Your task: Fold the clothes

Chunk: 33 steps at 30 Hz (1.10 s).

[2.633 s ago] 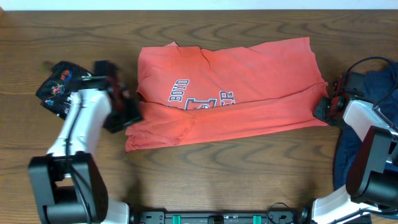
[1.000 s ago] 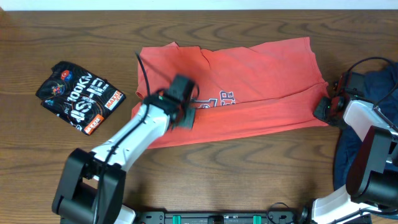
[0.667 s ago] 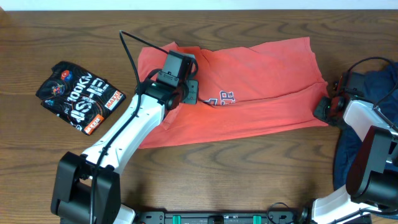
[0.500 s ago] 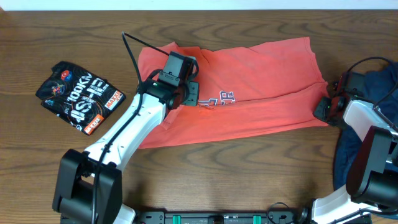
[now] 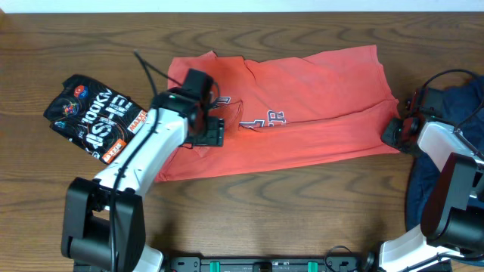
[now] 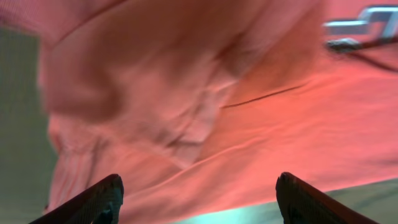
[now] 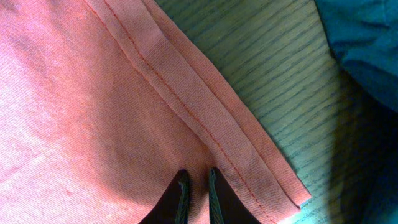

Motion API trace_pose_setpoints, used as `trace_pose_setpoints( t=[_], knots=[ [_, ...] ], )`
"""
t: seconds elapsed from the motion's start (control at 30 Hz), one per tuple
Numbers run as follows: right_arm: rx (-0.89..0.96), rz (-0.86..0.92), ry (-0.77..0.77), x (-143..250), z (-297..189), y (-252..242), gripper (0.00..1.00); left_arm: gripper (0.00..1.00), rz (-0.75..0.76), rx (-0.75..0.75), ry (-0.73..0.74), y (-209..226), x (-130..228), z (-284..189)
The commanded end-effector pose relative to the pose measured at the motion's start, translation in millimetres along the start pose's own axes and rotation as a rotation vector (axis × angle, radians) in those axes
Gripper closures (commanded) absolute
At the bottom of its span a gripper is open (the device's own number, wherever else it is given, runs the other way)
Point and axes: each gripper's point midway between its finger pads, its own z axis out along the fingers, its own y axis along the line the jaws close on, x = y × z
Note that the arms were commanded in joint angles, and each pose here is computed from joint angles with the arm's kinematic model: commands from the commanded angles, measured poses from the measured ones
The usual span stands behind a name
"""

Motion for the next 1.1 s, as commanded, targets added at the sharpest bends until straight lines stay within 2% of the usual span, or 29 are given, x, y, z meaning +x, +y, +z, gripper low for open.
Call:
trace_pose_setpoints(
  t=[0.0,0.23,0.33,0.53,0.87,0.97,1.07],
  knots=[
    [0.017,0.020,0.034,9,8,-8,0.89,0.20,-0.089,-0.023,0.045,18,15,11],
    [0.059,0.047,0.174,44,5,-17,0.89,0.20,-0.129,-0.029,0.064,33,44,51],
    [0.097,0.056,0.229,58,1,-24,0.95,0.20,-0.132,-0.035,0.085,37,60,62],
    [0.263,0.077,0.334,86,-12,-53,0.96,0.20,-0.174,-0.072,0.155,56,89,73],
    [0.375,0.148,0.448,116,-36,-70,0.99,0.20,-0.317,-0.131,0.404,80,152,53],
    [0.374,0.148,0.450,117,-44,-71,0.99,0.20,-0.319,-0.127,0.398,80,153,45],
    [0.346,0.160,0.407,110,-54,-67,0.99,0.21,-0.304,-0.079,0.328,73,140,34]
  ],
)
